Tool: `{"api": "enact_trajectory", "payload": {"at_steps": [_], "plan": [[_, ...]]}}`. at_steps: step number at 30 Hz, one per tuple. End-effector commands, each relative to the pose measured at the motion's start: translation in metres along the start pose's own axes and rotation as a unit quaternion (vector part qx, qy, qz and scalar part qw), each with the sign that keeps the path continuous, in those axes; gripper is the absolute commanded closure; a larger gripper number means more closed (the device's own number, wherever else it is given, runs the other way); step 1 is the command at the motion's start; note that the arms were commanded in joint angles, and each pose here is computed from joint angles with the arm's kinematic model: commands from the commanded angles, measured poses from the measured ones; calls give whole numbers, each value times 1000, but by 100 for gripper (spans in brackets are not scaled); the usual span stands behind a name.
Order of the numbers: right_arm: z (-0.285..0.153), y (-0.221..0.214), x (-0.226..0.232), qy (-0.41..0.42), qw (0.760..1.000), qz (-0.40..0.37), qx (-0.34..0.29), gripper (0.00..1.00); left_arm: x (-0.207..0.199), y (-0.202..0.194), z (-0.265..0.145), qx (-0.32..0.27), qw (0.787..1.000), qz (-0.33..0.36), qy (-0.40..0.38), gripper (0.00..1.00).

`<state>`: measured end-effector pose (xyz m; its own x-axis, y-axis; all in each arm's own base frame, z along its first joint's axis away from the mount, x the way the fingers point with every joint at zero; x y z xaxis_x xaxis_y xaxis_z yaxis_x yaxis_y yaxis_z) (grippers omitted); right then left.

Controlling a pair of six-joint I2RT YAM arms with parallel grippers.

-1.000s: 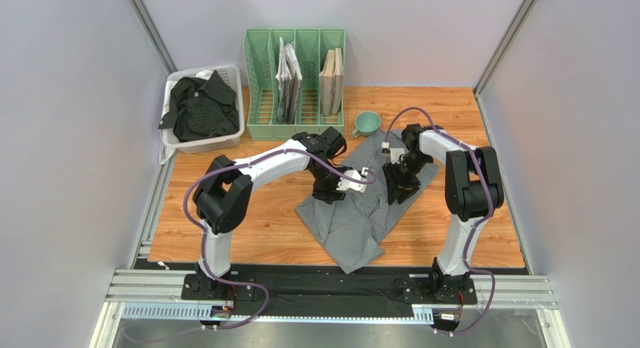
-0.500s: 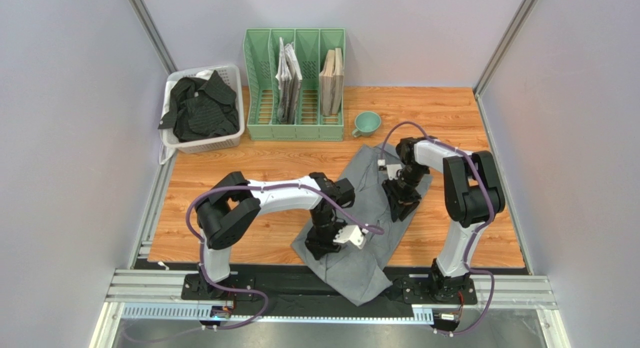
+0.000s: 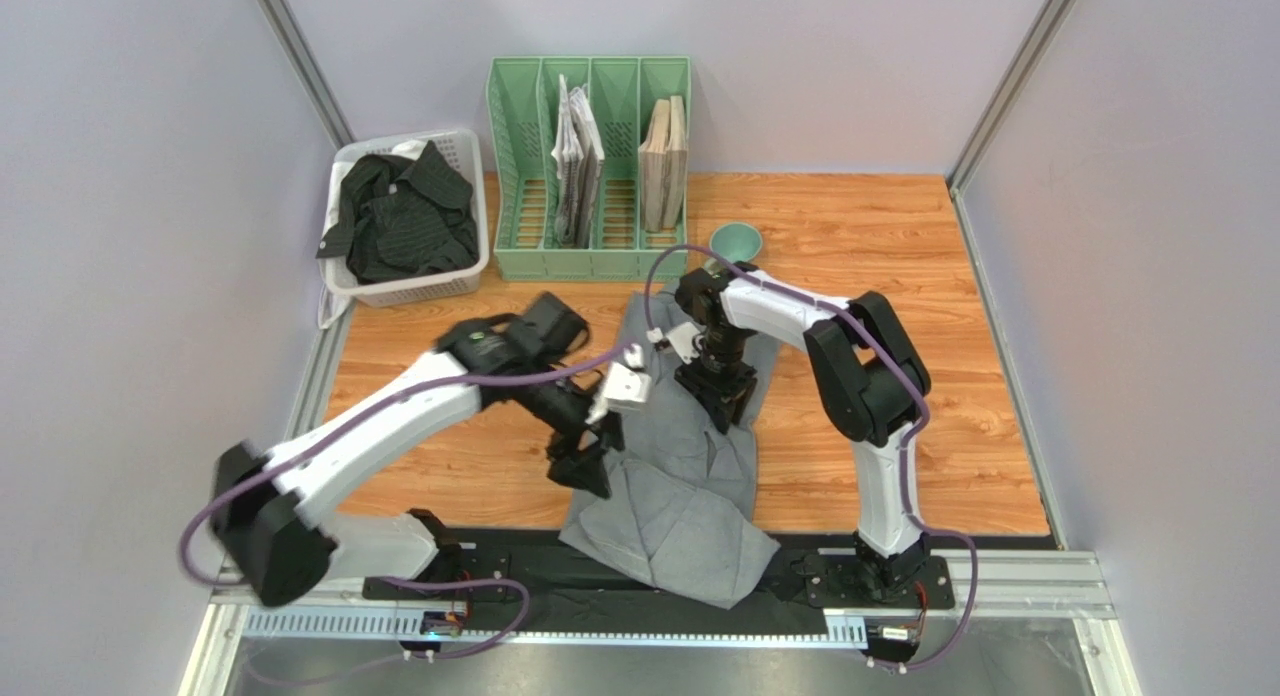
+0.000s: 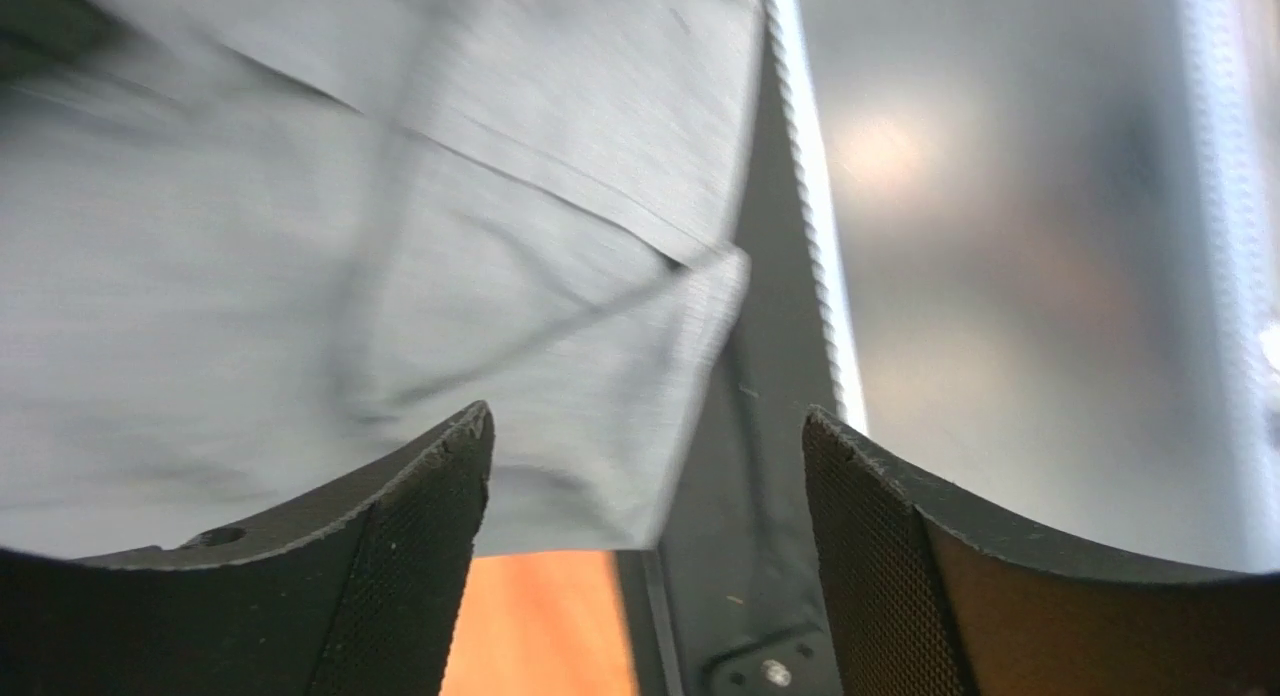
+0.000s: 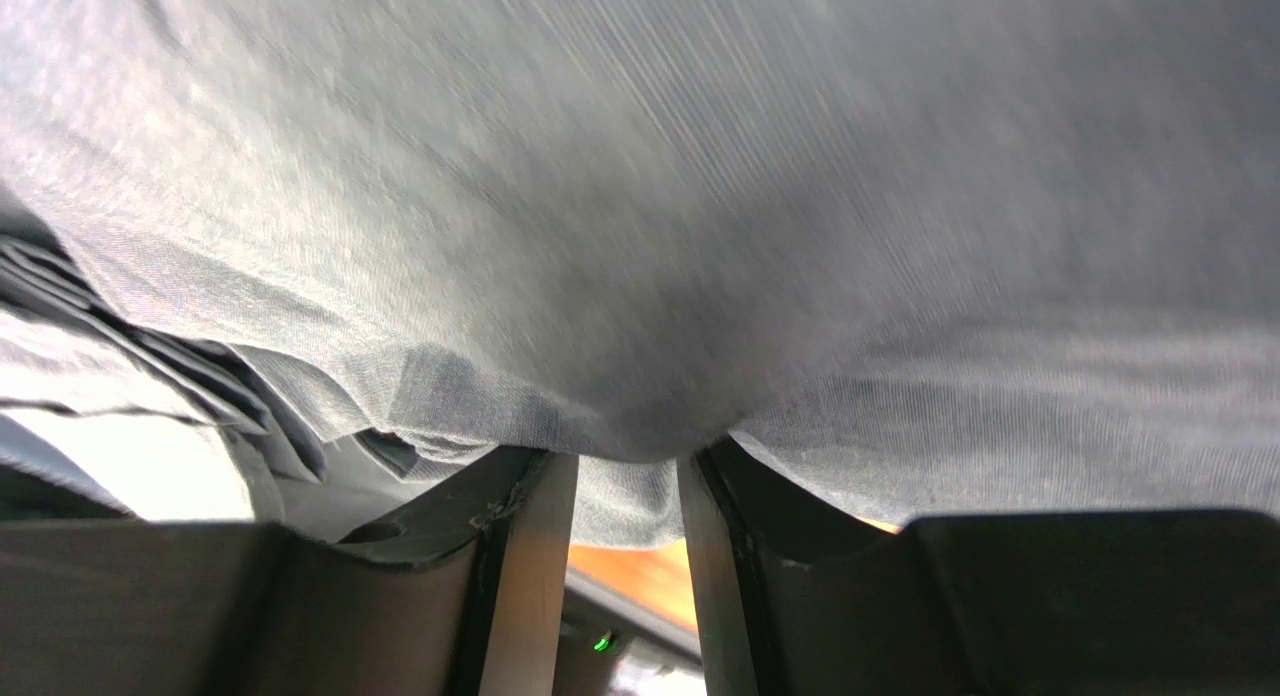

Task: Fold and stack the long sleeve shirts
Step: Fold the shirt

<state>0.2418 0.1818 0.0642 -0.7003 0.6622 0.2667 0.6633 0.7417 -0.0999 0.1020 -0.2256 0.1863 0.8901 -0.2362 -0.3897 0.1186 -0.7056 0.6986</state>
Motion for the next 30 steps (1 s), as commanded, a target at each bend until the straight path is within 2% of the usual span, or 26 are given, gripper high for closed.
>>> {"api": "enact_trajectory", "payload": {"at_steps": [1,5,7,9,10,11,12,13,15,16,17,19,20,22,25,26,27,28,30], "plan": [[11,70,0,-38,989,-111,-86,62,-28,22,-48,-98,989,39,107,17],[17,102,19,-50,977,-187,-94,62,-32,15,-69,-123,970,2,208,9],[-4,124,21,-54,972,-193,-124,62,-27,11,-76,-128,959,-43,248,1],[-47,135,15,-62,967,-174,-176,60,-19,6,-78,-122,950,-81,276,1],[-65,135,19,-31,964,-166,-205,56,-18,5,-76,-117,951,-87,271,1],[-86,130,7,-13,963,-137,-231,53,-17,5,-74,-114,954,-88,265,1],[-125,117,15,5,955,-111,-275,50,-14,6,-71,-112,957,-87,252,1],[-134,105,21,56,950,-96,-292,44,-12,10,-69,-113,962,-57,240,1],[-160,76,8,100,939,-35,-328,38,-14,18,-59,-128,975,-19,181,1],[-168,51,17,144,930,2,-338,34,-7,28,-57,-139,974,10,181,1],[-169,34,2,160,924,49,-345,33,0,31,-55,-137,974,34,178,1],[-176,2,7,208,905,106,-354,32,15,37,-40,-118,979,69,152,2],[-153,-18,-1,231,902,157,-329,33,30,35,-28,-96,983,76,139,4],[-145,-42,8,268,892,186,-314,34,41,42,-16,-82,985,88,127,10],[-123,-64,9,316,874,250,-271,37,64,43,8,-59,992,63,93,16],[-121,-68,6,322,866,267,-274,37,78,35,21,-44,996,35,74,16],[-116,-71,1,314,865,274,-280,36,84,45,24,-45,996,44,65,16],[-116,-74,-3,307,863,282,-286,31,88,43,30,-34,998,31,53,17],[-112,-80,-6,327,846,316,-279,28,101,44,45,-23,999,20,26,19]]}}
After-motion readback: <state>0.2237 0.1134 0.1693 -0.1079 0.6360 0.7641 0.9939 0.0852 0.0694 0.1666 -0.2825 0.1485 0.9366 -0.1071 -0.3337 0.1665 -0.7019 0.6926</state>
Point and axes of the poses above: each gripper's point midway between its finger pads, its own z axis out along the fingers, its own x axis along the line the jaws close on, y = z × x, the point moved 5 cm from there along -z, back along the fingers
